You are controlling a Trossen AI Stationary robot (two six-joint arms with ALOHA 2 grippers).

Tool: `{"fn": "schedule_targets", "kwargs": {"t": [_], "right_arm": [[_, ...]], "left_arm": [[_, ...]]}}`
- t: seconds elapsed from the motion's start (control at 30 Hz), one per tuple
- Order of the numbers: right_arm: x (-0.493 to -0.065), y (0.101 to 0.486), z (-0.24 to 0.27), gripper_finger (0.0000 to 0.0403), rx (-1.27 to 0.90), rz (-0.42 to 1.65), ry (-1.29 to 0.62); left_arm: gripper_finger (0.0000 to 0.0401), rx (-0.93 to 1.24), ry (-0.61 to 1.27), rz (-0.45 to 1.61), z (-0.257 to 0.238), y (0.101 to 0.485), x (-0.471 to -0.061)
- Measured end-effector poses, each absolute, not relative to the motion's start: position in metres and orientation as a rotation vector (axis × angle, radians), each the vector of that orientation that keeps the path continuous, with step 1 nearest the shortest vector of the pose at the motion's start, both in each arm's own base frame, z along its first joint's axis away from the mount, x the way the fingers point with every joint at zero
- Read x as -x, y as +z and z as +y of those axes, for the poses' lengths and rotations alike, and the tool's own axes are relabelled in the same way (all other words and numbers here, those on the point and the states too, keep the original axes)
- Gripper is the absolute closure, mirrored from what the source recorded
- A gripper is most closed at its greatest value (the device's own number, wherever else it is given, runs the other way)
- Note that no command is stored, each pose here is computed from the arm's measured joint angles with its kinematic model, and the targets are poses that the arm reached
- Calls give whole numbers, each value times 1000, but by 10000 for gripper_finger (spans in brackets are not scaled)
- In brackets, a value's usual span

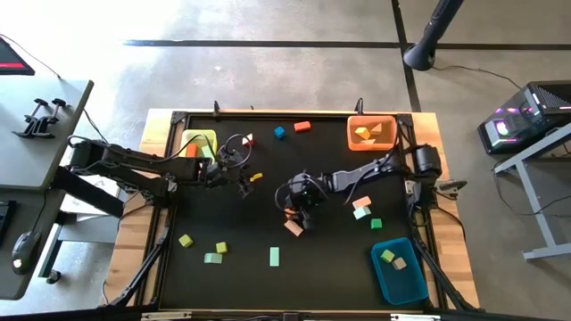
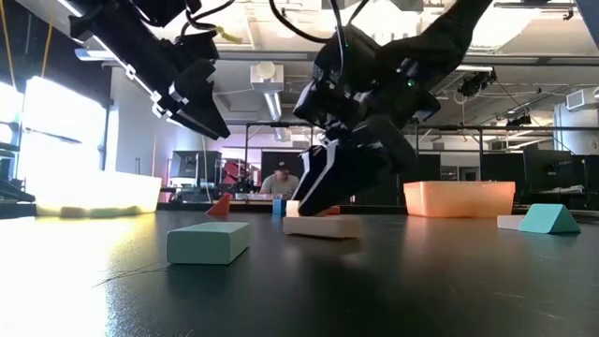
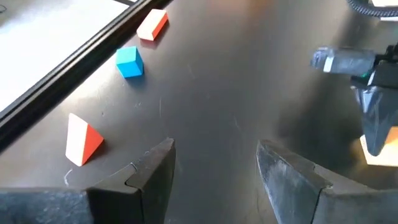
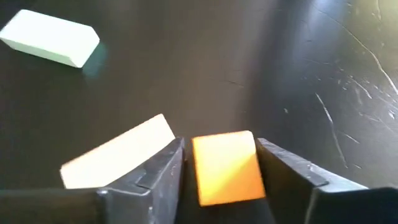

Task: Sort blocks by size
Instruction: Put the light orange square block into the blue bin

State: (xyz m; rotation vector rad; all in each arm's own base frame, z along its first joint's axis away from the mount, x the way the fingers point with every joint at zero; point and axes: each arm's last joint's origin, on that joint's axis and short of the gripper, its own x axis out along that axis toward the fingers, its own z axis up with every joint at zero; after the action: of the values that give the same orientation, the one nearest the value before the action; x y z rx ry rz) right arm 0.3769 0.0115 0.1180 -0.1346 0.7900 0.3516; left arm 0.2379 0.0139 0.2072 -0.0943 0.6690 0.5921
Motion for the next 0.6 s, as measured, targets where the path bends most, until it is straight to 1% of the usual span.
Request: {"fn": "schedule_targets", "kwargs": {"t": [0.17, 0.23, 0.37, 0.6], "right_arm": [[-378, 119, 10, 274, 78, 793, 310], [-375, 123, 9, 275, 60, 811, 284], [-361, 140, 13, 275, 36, 910, 178], [-316, 187, 60, 275, -11, 1056, 36]], "left_arm": [[188, 95, 592, 667, 14, 207, -238], [188, 95, 593, 666, 14, 207, -238], [188, 88, 591, 670, 14, 207, -238], [188, 87, 590, 674, 14, 207, -238]]}}
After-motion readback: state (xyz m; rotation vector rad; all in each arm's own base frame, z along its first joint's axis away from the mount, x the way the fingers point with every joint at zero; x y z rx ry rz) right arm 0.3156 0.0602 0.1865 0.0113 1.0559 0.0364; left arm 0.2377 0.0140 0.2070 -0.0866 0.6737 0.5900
